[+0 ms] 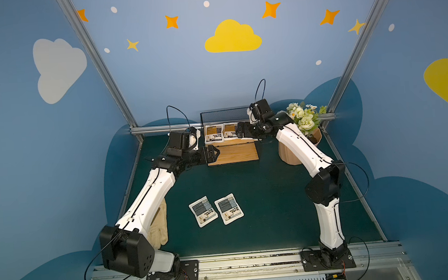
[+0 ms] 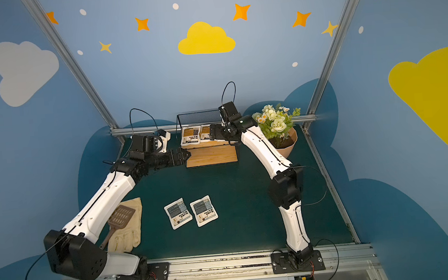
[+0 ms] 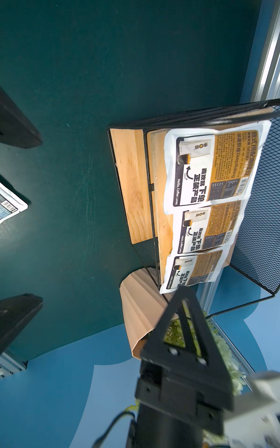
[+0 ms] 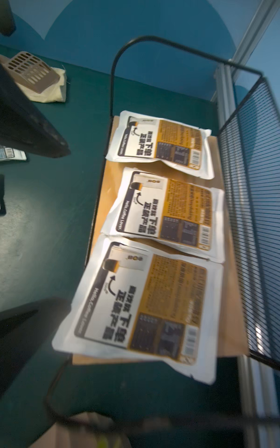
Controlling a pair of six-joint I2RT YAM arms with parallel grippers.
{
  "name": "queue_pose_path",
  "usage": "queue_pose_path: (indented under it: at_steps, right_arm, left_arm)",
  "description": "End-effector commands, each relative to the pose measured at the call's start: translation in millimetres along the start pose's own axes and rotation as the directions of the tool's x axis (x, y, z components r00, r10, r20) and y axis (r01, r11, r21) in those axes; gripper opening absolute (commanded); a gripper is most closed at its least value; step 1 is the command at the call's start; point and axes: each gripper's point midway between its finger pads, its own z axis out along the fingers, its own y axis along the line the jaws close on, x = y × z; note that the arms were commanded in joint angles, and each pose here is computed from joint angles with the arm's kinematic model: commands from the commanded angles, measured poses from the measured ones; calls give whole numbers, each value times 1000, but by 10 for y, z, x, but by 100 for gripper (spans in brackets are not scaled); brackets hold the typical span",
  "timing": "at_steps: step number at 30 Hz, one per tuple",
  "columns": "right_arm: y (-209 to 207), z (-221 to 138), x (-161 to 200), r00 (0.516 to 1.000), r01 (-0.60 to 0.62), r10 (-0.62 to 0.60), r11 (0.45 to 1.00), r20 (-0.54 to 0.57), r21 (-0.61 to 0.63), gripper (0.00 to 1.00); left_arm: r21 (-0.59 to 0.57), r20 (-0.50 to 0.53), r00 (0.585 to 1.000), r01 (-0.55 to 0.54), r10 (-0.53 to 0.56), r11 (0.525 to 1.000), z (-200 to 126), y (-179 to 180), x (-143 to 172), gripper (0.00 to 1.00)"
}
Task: Place the bagged coffee beans on the shelf by color
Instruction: Place the bagged coffee beans on the shelf, then adjust the bagged coffee beans at the center of the board.
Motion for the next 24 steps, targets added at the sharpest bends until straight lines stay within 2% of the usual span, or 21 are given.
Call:
queue_pose_path:
  at_steps: [1,5,10,18,24]
  right_arm:
    - [223,-271,29,1000,4,-2,997,29,-72,96]
    - [349,-311,352,999,23,-26,993,-24,-115,95]
    - [366,-382,794,993,-32,13,986,-113,-166,95]
    - [383,-369,1754,966,-133,67,957,-250,-259,95]
    - [453,-427,2471,935,-103,-9,950,-353,-296,95]
  left_arm:
    - [-7,15,1000,-22,22,1000,-92,2,11,100]
    - [-33,22,1000,-15,16,999,-144,64,82,100]
    - [-39,7,1000,5,-5,999,-183,118,262,100]
    - [-37,-75,996,53,-55,998,-178,249,772,100]
    - [-59,-124,988,84,-90,995,-130,359,1072,100]
